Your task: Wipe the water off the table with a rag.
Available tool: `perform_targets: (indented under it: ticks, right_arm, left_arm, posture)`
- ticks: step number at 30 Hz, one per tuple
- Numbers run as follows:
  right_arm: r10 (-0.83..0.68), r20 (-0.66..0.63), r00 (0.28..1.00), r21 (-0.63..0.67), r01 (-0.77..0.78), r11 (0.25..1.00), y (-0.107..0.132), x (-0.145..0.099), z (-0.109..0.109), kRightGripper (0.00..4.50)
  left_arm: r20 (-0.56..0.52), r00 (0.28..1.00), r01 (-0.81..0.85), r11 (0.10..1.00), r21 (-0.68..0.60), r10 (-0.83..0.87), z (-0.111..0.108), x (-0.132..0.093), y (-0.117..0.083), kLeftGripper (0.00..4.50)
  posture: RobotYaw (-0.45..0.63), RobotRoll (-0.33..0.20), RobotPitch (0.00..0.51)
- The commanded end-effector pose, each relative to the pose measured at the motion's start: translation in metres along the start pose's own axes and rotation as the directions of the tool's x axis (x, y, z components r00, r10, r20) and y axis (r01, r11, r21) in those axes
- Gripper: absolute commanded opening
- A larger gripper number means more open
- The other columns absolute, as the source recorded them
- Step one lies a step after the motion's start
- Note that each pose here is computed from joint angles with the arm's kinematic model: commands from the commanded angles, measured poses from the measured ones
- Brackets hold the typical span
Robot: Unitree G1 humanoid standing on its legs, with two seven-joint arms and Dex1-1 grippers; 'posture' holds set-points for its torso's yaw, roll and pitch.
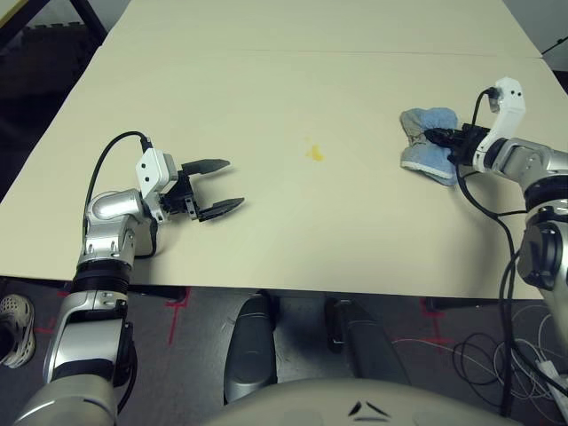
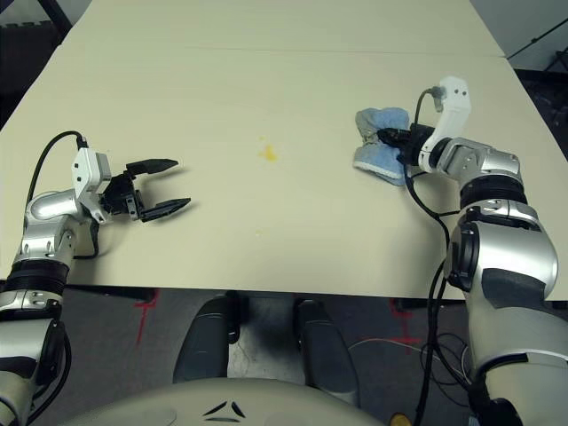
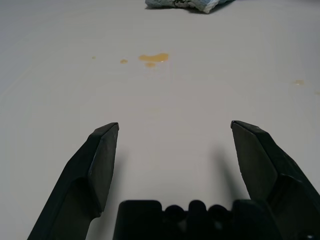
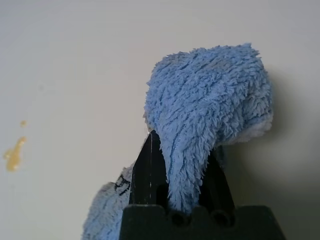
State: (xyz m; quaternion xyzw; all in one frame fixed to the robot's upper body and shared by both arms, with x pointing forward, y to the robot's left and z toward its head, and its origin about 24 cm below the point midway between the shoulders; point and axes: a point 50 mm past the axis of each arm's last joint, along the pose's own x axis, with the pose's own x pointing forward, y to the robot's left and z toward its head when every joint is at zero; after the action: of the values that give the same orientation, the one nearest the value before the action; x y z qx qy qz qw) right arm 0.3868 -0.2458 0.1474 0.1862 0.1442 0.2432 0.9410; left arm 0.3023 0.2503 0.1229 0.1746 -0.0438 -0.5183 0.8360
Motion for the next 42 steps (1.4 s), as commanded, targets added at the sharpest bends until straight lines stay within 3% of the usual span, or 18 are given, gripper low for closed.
perform_targets:
  ticks: [1,5,11,18,25,42]
  right_arm:
    - [0.113,0.085,0.990,-0.026,-0.111,0.993,0.025,0.016,0.017,0.14]
    - [0.176,0.119,0.977,-0.013,-0.176,0.984,0.052,0.041,0.015,0.14]
    - [0.164,0.090,0.982,0.009,-0.166,0.986,0.070,0.062,0.001,0.14]
    - [0.129,-0.054,0.990,0.076,-0.125,0.989,0.087,0.084,-0.043,0.14]
    - [0.185,-0.149,0.971,0.102,-0.171,0.980,0.112,0.097,-0.066,0.14]
    - [0.466,-0.368,0.805,0.171,-0.434,0.885,0.184,0.112,-0.117,0.14]
  left_arm:
    - [-0.021,1.000,0.018,1.000,-0.008,-0.018,-0.005,0.000,-0.003,4.50]
    - [-0.029,1.000,0.008,1.000,-0.003,-0.008,-0.004,-0.003,-0.002,4.50]
    - [-0.029,0.999,-0.015,1.000,0.003,0.015,-0.002,-0.008,-0.003,4.50]
    - [-0.035,0.999,-0.038,0.999,0.009,0.038,-0.001,-0.011,-0.004,4.50]
    - [-0.037,0.998,-0.044,0.999,0.007,0.044,-0.001,-0.013,-0.005,4.50]
    - [-0.041,0.998,-0.051,0.999,0.001,0.051,-0.005,-0.013,-0.007,4.50]
  posture:
    - [0.16,0.000,0.201]
    - [0.18,0.000,0.202]
    - [0.20,0.000,0.203]
    - [0.22,0.000,0.206]
    - [0.24,0.000,0.209]
    - [0.24,0.000,0.212]
